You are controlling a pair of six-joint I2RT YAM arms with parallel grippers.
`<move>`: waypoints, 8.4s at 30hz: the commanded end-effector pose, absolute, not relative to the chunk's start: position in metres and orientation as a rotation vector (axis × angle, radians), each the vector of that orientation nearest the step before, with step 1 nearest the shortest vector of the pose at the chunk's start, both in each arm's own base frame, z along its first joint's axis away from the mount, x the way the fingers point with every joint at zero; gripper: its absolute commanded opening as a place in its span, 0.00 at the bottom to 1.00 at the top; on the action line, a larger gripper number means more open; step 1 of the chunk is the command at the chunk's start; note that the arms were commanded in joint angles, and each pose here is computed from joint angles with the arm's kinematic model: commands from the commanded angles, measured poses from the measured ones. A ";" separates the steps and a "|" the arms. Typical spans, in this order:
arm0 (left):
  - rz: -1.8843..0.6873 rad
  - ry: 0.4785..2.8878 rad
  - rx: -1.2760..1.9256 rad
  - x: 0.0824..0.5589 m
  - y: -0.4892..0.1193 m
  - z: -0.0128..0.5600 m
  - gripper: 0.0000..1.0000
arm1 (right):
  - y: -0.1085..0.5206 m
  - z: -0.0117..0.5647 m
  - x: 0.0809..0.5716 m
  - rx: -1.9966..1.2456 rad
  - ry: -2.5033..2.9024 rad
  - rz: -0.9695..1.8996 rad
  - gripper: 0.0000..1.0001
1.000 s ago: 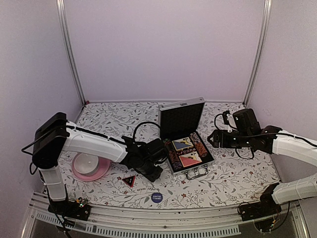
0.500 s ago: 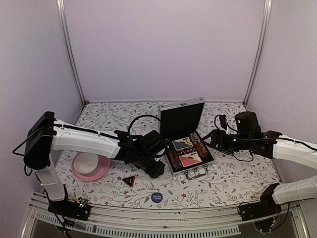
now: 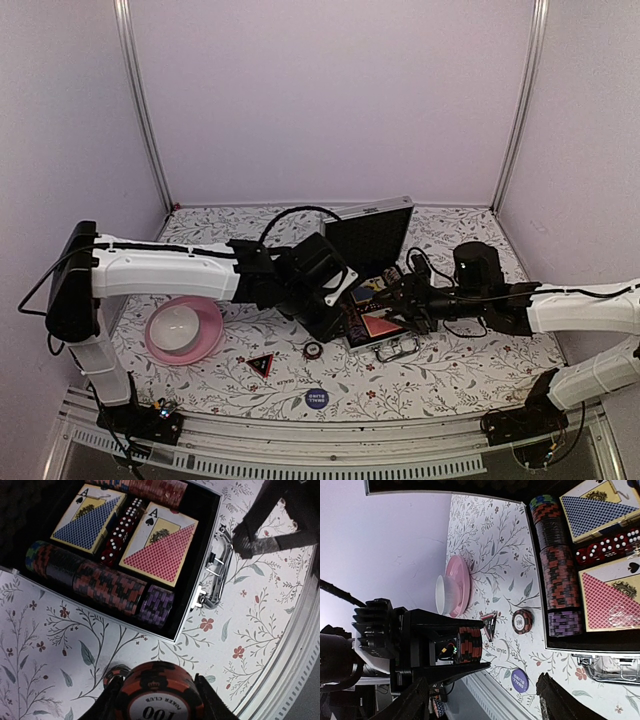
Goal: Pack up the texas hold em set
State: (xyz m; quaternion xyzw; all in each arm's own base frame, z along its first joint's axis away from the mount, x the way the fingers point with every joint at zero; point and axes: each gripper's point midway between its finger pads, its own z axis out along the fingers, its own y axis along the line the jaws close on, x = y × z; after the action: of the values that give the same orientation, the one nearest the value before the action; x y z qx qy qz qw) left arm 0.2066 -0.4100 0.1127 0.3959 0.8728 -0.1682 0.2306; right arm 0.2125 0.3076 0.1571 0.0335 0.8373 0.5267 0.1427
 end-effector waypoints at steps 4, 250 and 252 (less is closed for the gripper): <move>-0.520 2.363 1.169 0.199 -0.422 0.136 0.26 | 0.335 0.160 0.199 0.100 2.398 1.738 0.72; -0.285 2.068 0.408 0.347 -0.163 0.234 0.97 | 0.198 0.073 0.288 1.266 2.427 0.495 0.47; -0.280 2.071 0.407 0.347 -0.163 0.233 0.97 | 0.195 0.078 0.288 1.259 2.411 0.494 0.47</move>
State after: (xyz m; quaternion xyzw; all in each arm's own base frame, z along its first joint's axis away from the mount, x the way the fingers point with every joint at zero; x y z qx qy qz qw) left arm 0.3458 -0.1676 0.2434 0.1656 0.8444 -0.1250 0.4938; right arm 0.2915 0.2104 0.0707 0.4365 0.8637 0.1884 0.1673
